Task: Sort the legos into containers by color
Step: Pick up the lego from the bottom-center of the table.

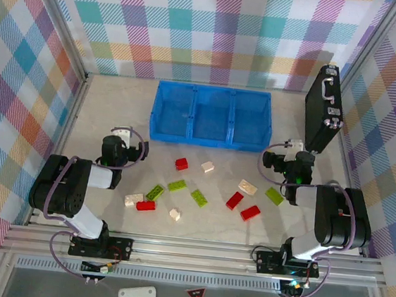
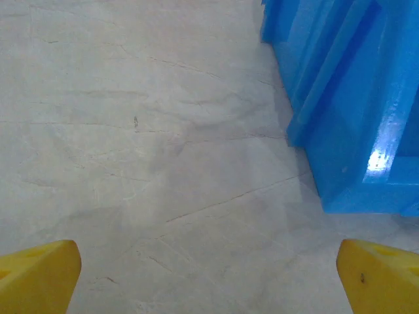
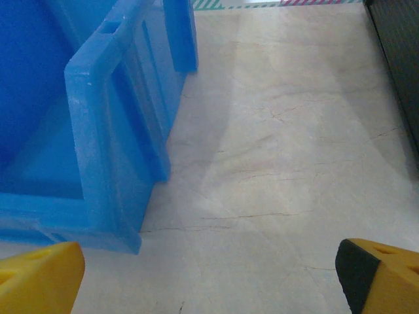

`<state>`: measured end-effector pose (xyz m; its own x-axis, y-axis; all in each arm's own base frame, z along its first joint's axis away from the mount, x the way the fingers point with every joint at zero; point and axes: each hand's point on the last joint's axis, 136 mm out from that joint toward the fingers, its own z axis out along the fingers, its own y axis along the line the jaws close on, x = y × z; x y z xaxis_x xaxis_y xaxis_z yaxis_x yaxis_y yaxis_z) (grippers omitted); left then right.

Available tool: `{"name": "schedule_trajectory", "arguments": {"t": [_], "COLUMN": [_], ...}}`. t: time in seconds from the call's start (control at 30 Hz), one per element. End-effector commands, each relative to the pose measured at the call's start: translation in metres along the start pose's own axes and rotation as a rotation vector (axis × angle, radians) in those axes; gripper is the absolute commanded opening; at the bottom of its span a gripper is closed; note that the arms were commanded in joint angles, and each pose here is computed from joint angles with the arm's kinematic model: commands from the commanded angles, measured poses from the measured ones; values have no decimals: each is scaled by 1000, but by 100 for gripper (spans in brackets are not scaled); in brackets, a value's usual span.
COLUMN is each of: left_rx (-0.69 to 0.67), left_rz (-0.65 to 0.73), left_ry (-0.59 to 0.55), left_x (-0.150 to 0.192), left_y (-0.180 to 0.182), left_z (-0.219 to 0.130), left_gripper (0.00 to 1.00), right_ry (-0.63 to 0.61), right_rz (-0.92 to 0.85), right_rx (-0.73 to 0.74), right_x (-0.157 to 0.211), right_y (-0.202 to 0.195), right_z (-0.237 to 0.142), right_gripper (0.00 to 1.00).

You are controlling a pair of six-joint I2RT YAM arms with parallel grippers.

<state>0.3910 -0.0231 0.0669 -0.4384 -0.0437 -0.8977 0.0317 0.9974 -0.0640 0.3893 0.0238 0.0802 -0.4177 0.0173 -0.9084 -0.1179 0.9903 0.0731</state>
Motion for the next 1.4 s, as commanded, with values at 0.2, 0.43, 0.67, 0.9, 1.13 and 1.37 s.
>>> {"name": "schedule_trajectory", "arguments": {"t": [0.2, 0.43, 0.67, 0.9, 1.13, 1.37], "left_rx": [-9, -9, -9, -10, -38, -110], "left_rz": [-15, -15, -17, -18, -22, -32], "left_ry": [-51, -51, -53, -52, -54, -55], "left_x": [-17, -17, -18, -17, -20, -38], "left_y": [3, 3, 3, 3, 8, 15], "left_z": [3, 3, 3, 3, 2, -11], "left_gripper": [100, 100, 100, 100, 100, 100], "right_ry": [-45, -44, -41, -41, -51, -50], "right_rz": [2, 2, 11, 12, 5, 16], "right_rx": [-22, -22, -6, -5, -1, 3], "right_x": [-14, -14, -14, -13, -19, -33], "right_y": [5, 5, 1, 1, 2, 4], "right_z": [3, 3, 4, 4, -1, -15], "right_gripper": [99, 99, 99, 99, 99, 99]}}
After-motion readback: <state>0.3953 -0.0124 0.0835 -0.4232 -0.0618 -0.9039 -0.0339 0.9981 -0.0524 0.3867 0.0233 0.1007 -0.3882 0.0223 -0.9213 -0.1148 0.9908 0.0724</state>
